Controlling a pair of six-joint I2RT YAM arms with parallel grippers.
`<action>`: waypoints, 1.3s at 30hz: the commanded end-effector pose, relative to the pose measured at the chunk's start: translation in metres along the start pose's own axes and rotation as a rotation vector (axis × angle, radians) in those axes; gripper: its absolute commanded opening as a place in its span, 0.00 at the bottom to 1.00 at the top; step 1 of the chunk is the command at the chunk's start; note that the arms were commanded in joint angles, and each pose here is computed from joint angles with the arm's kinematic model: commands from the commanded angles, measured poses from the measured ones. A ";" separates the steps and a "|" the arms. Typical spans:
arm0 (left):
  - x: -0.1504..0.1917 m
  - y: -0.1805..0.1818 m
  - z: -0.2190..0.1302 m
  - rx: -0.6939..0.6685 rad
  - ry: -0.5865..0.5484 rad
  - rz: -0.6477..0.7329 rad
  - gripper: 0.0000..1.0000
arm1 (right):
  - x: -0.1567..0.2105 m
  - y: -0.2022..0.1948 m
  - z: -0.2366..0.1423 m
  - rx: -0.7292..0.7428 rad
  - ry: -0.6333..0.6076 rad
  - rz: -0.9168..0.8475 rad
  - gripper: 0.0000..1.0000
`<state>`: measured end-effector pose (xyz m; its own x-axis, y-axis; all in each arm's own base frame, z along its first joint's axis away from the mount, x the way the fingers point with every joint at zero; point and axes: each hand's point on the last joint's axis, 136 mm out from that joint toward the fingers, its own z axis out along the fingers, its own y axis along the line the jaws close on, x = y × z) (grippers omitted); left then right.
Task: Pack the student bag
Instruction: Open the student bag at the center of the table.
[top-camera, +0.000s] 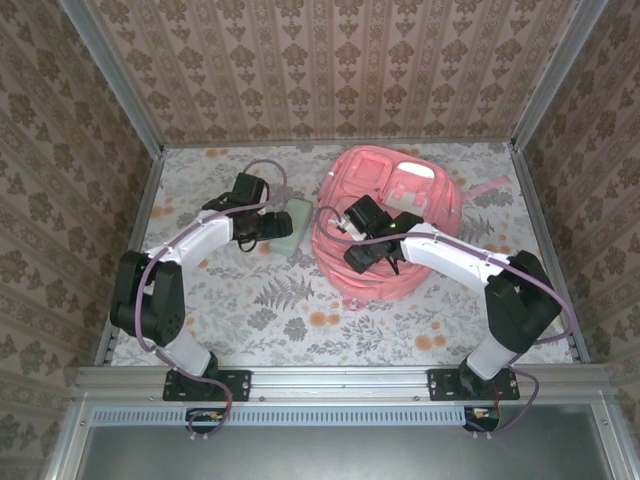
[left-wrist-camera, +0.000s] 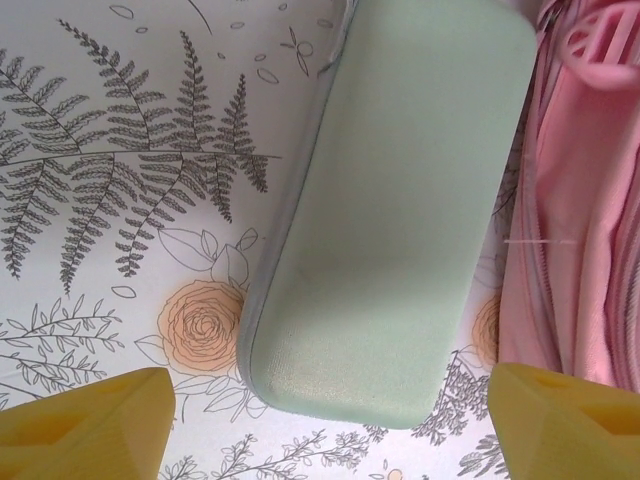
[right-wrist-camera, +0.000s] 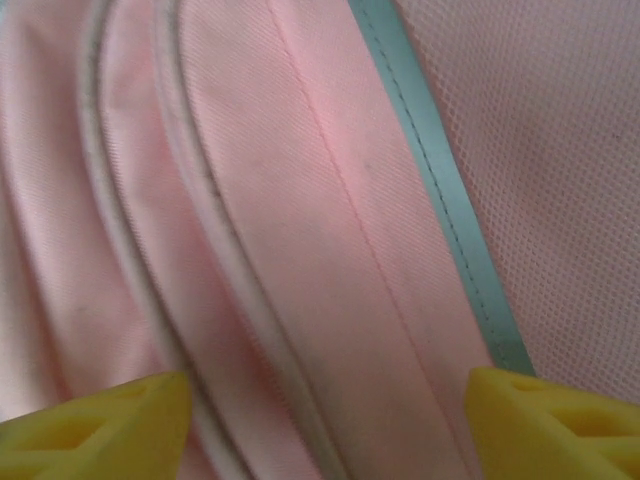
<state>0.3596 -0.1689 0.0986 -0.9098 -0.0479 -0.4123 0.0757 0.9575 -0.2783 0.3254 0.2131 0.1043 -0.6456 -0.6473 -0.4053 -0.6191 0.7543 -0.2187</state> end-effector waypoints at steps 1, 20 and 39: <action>-0.001 -0.005 0.001 -0.015 0.021 0.080 0.83 | 0.001 -0.009 0.006 0.063 0.030 -0.043 0.65; -0.005 -0.005 0.043 -0.215 0.113 0.398 0.97 | -0.014 -0.008 -0.039 -0.024 -0.126 0.146 0.00; 0.014 -0.017 0.013 -0.139 0.088 0.350 0.62 | -0.039 -0.033 -0.087 -0.103 -0.260 0.403 0.00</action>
<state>0.3557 -0.1882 0.0500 -0.8834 0.3533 -0.3080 0.3620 0.9317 0.0306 0.3285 0.2028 0.1668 -0.7114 -0.3845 -0.5883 -0.4542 0.8903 -0.0325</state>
